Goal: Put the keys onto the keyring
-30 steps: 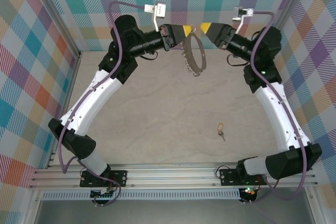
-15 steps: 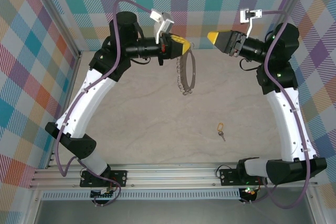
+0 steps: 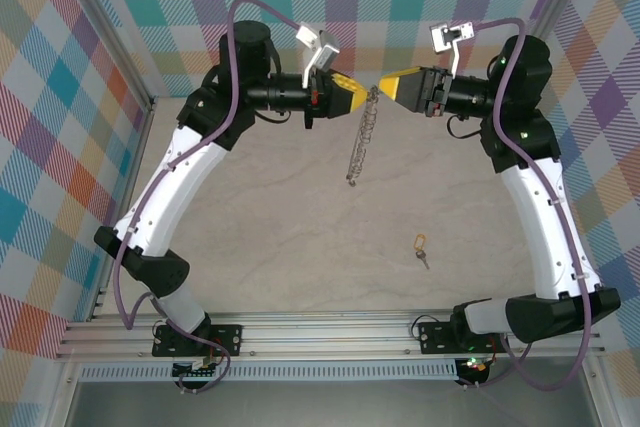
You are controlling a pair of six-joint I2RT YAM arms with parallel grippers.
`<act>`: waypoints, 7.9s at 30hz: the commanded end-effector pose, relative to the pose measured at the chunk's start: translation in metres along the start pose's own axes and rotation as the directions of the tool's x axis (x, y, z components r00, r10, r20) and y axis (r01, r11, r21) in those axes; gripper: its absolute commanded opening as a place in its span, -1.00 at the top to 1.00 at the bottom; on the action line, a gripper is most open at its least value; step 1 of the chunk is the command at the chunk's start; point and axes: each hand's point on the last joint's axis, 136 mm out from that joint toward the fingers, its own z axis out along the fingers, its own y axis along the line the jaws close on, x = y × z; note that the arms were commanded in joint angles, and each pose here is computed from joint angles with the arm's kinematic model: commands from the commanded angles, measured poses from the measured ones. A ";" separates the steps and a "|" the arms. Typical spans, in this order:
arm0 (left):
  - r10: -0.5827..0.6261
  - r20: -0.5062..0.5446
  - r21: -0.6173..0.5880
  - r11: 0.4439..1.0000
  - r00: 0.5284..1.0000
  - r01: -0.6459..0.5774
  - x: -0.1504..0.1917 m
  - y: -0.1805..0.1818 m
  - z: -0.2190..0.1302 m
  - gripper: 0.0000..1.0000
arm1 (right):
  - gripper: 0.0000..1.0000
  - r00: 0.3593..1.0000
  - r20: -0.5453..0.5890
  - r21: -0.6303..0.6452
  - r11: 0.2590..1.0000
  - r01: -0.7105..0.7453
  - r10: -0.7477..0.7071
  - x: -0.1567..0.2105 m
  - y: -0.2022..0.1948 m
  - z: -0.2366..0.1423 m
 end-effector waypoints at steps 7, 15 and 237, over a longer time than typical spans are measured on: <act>0.053 0.040 0.053 0.997 0.998 -0.055 -0.019 -0.017 -0.002 1.00 | 0.33 0.999 -0.033 -0.042 0.999 0.016 -0.018 0.008 0.005 0.009; 0.052 0.041 0.049 0.997 0.998 -0.054 -0.019 -0.014 0.000 1.00 | 0.55 0.999 -0.047 -0.051 0.999 0.005 -0.008 0.012 0.003 0.011; -0.007 0.096 0.065 0.998 0.995 0.000 -0.036 -0.019 0.005 1.00 | 0.31 0.996 0.082 -0.010 1.000 0.026 -0.025 -0.020 0.040 -0.029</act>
